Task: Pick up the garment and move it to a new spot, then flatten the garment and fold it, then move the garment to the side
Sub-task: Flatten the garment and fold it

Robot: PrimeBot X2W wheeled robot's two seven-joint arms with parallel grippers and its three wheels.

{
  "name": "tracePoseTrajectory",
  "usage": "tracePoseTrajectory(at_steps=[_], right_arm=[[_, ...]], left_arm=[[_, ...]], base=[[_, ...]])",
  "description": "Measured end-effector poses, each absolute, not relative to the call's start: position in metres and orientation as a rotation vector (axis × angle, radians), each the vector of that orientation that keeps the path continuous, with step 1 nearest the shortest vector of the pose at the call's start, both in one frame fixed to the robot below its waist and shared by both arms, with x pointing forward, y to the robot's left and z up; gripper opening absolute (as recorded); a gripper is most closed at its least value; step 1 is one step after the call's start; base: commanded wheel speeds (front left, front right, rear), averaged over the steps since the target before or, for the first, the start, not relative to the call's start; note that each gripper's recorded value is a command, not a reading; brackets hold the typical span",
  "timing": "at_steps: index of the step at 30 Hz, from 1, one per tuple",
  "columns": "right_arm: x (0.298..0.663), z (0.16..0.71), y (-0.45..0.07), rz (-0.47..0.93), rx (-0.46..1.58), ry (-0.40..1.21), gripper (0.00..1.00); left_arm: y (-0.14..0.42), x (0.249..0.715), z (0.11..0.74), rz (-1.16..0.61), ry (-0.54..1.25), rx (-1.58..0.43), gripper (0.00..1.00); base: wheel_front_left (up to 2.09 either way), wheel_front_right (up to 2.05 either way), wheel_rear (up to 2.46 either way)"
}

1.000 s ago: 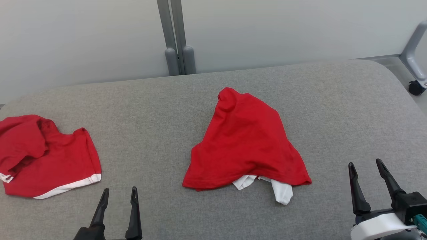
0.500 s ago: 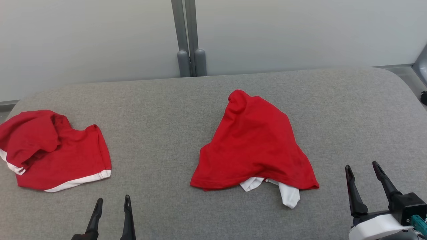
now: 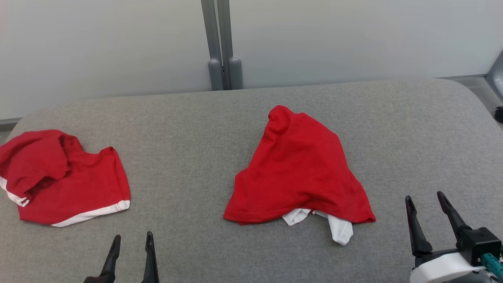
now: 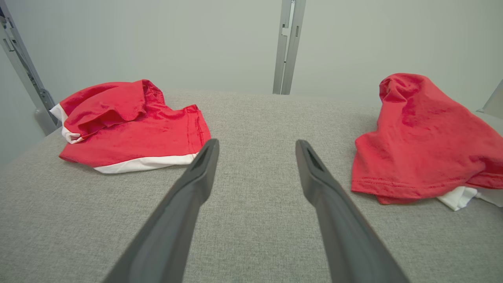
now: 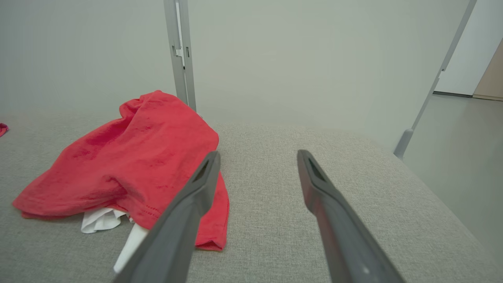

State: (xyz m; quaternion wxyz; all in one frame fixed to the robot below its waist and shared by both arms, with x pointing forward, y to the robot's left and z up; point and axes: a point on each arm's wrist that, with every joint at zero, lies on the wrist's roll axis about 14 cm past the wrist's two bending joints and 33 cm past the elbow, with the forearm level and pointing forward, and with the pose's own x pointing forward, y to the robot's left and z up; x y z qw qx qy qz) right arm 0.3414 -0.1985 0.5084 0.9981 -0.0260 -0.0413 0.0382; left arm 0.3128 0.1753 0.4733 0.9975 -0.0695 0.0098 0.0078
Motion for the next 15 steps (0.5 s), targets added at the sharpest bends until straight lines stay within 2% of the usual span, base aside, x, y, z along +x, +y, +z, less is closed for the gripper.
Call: tracePoseTrajectory(at_steps=[10, 15], right_arm=[[0.344, 0.508, -0.197, 0.078, -0.044, -0.080, 1.00], [0.347, 0.507, -0.197, 0.075, -0.038, -0.078, 1.00]], left_arm=[[0.173, 0.313, 0.470, 0.012, 0.031, -0.143, 1.00], [0.147, 0.327, 0.474, -0.078, 0.026, -0.163, 1.00]], base=[[0.00, 0.00, 0.00], [0.00, 0.00, 0.00]])
